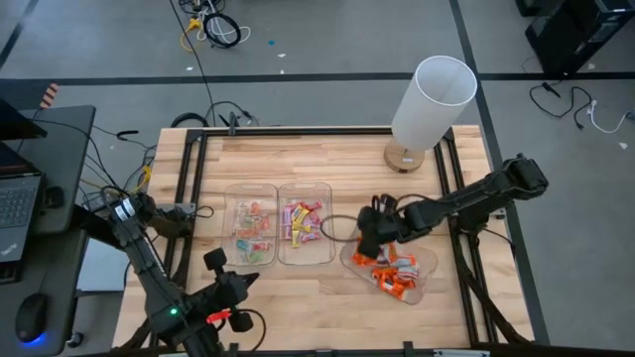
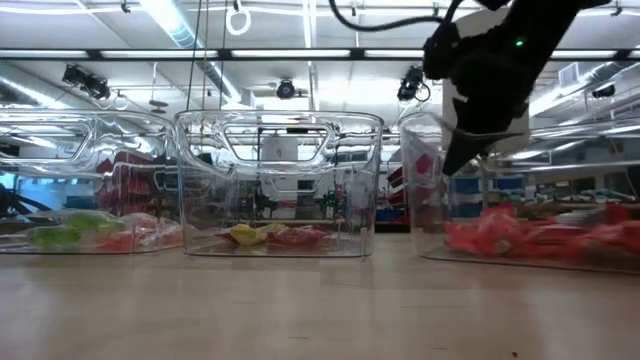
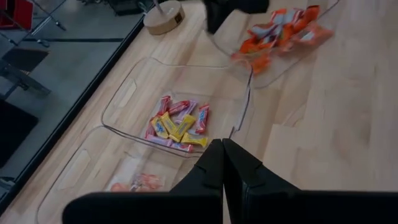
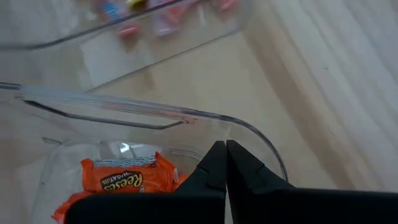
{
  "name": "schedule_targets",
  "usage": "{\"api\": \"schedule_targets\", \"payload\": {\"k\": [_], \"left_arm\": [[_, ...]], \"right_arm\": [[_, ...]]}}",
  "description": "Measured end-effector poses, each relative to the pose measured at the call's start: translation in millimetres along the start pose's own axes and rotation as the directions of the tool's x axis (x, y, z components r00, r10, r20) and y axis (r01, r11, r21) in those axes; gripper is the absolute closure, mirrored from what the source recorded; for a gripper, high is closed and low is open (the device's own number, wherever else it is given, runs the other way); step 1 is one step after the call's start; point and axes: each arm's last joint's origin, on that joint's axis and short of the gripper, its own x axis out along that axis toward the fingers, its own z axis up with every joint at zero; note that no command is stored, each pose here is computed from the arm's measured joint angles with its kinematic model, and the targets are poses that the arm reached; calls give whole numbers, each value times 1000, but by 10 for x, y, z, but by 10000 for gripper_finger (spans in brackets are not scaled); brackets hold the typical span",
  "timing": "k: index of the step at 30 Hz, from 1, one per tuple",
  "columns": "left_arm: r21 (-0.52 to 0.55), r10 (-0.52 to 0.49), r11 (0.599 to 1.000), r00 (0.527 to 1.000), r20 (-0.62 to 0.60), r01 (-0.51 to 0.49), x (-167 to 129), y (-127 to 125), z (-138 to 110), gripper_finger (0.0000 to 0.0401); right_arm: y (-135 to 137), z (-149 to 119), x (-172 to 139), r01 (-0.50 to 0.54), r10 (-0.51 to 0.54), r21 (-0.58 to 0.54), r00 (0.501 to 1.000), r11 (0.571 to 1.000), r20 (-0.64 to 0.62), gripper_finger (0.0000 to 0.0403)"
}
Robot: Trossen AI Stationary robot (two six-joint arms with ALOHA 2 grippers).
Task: Sort candy
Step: Move bottom right transparent bin to the middle right of the table
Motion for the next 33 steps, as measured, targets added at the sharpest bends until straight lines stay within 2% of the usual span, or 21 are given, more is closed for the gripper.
{"api": "schedule_targets", "payload": {"k": [11,20,27,33], "left_arm": [[-11,-9,1000,1000,22,10,-55,-9,-30,401],[-10,-4,1000,999,39,4,-56,-6,-25,401],[-11,-4,1000,999,41,4,-56,-7,-25,401],[-12,-4,1000,999,43,4,-56,-7,-24,401]], "right_arm": [[-408,166,169,118,-113,84,992,989,-64,403],[-662,224,235,256,-243,215,966,943,-81,403],[-689,247,148,252,-248,226,968,941,-45,403],[-667,250,-206,150,-167,212,984,966,65,403]]}}
